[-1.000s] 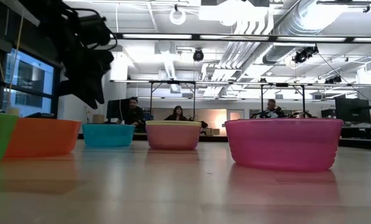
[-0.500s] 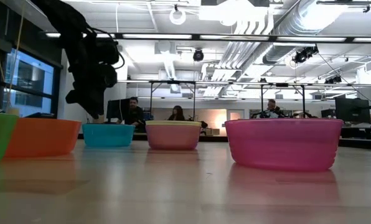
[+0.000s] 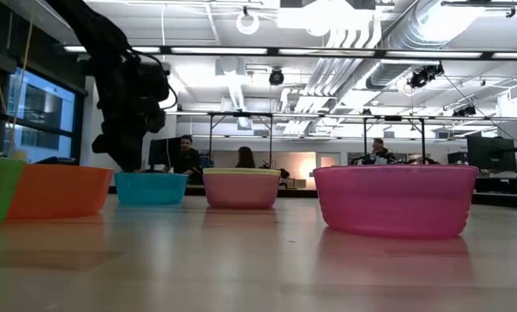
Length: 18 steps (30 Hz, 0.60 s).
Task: Nest bowls inside each other
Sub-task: Stack the blue bowl on top of the yellow bowl
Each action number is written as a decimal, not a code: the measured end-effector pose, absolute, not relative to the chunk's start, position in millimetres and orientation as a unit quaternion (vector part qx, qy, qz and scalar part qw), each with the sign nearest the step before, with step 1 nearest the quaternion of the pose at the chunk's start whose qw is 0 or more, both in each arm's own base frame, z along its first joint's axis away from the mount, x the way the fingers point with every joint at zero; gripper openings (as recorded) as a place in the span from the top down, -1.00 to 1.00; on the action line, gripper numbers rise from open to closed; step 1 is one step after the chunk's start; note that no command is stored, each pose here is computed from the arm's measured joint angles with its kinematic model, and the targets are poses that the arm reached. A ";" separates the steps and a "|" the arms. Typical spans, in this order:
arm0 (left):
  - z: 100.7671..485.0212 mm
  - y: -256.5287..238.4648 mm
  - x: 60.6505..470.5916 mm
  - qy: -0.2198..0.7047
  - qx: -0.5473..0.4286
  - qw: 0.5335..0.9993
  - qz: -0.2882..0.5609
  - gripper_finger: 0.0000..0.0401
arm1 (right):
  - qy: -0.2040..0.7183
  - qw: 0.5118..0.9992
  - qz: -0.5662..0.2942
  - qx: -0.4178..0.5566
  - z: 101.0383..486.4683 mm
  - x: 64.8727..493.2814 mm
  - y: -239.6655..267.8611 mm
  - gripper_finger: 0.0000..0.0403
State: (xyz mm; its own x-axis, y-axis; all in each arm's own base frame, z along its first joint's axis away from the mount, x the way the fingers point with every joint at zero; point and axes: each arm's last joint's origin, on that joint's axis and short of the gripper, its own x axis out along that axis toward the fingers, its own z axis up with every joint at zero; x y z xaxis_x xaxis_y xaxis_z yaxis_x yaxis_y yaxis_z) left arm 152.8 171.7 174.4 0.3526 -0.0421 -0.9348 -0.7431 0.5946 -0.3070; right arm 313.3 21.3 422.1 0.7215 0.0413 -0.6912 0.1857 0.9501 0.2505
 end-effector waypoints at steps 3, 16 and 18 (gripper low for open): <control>171.2 172.5 153.5 0.520 -0.383 0.725 0.239 0.32 | 0.370 0.916 -0.039 0.152 422.2 313.5 21.0 0.32; 168.4 175.9 156.3 0.512 -0.386 0.727 0.245 0.42 | 0.370 0.916 -0.041 0.151 422.3 313.4 20.4 0.32; 166.9 176.2 156.6 0.514 -0.388 0.725 0.244 0.44 | 0.369 0.916 -0.043 0.150 422.3 313.4 20.2 0.32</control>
